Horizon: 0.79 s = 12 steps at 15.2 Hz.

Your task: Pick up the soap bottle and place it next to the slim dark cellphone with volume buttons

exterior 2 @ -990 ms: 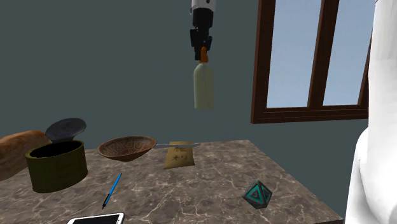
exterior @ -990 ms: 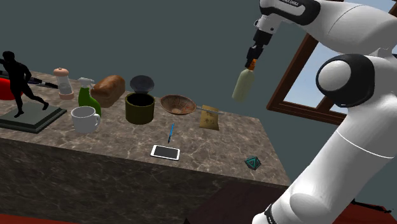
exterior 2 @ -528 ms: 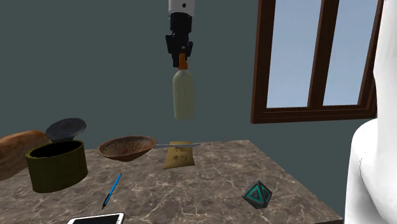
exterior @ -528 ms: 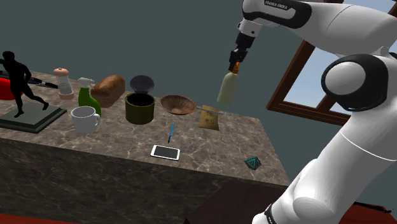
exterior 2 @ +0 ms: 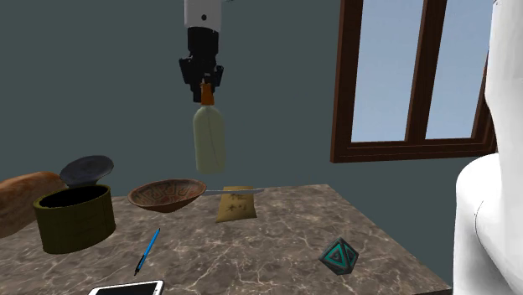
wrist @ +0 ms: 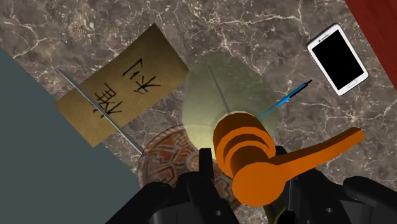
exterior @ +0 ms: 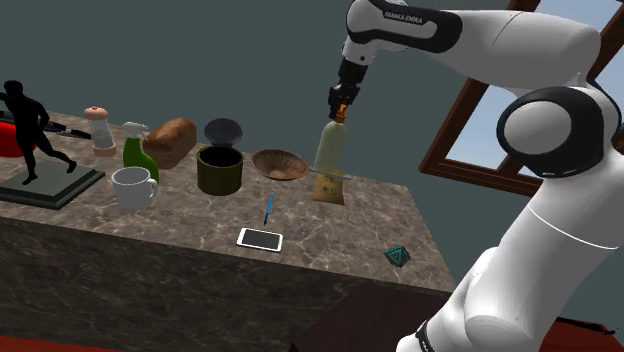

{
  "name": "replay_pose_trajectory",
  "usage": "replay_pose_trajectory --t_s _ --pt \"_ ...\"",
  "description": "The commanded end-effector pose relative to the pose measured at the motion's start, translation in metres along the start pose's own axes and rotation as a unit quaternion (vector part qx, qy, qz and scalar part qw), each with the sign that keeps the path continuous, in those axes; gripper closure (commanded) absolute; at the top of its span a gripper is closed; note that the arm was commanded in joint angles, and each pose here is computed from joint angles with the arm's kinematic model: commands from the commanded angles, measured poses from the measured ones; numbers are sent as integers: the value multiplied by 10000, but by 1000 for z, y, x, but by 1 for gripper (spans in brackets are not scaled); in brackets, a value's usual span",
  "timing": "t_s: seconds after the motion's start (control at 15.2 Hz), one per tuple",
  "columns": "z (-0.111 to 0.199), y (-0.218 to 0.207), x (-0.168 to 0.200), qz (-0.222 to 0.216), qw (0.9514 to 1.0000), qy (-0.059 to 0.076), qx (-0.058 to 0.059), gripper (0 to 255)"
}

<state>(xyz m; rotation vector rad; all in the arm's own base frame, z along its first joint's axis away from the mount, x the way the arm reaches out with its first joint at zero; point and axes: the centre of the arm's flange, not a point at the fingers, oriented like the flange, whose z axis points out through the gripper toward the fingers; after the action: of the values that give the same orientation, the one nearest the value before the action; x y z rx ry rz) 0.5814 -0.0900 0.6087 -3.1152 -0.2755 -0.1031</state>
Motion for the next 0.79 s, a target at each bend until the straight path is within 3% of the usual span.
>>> replay_pose_trajectory --t_s 0.0,0.73 --pt "10 -22 15 8 10000 4 0 255" --pt "66 -133 89 8 10000 4 0 255"
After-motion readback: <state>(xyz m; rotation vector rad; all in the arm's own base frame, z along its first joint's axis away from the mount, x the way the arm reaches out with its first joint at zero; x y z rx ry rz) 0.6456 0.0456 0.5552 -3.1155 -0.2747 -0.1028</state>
